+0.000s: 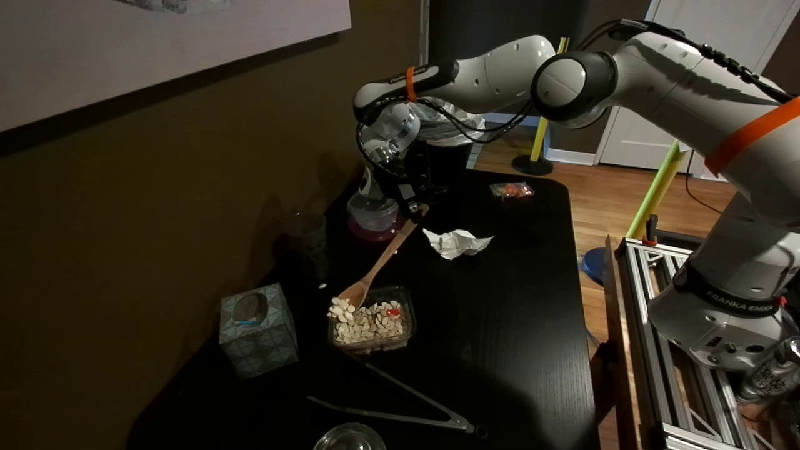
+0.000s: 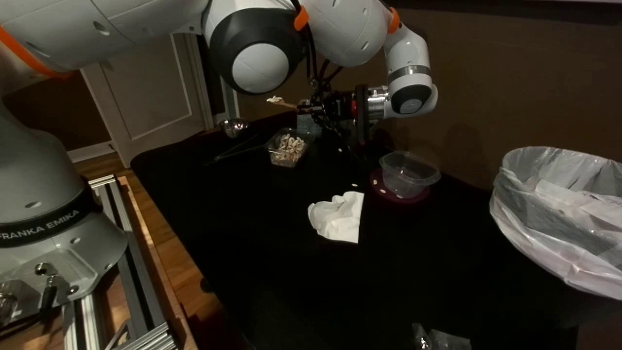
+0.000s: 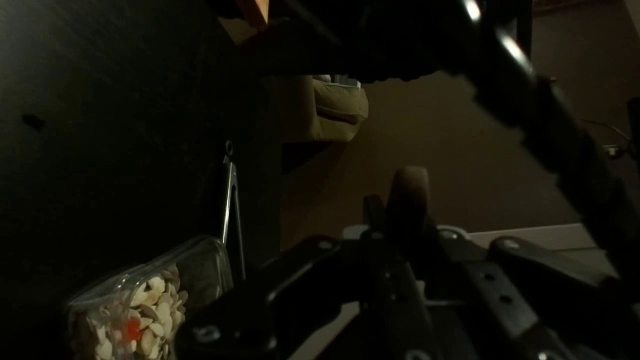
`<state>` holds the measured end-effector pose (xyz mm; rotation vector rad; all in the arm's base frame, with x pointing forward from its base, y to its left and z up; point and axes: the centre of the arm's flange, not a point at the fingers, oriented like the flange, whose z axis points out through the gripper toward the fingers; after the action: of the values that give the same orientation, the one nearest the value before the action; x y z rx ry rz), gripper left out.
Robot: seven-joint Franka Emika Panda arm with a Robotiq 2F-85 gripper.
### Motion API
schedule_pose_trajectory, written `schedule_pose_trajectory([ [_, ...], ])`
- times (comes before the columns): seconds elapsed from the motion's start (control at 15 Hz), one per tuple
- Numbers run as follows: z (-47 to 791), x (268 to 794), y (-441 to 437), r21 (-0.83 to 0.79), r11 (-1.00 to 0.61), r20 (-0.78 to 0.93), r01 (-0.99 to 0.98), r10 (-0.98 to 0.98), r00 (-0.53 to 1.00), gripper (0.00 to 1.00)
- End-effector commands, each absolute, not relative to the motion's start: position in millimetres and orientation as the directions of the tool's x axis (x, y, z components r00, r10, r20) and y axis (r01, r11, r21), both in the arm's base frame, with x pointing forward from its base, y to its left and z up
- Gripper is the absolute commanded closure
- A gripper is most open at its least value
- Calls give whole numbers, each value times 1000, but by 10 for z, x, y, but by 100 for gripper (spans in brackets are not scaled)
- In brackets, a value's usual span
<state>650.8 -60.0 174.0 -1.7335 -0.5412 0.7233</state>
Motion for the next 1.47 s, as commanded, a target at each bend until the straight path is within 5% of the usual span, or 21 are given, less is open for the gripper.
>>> schedule_pose_trajectory([
  [0.0,1612,6145,-329,-958,-284,-218,-22,680,700,97],
  [0.73,1246,5587,204,-956,-283,-277,-80,774,569,97],
  [1.4,1320,5422,419,-973,-225,-211,-60,748,629,97],
])
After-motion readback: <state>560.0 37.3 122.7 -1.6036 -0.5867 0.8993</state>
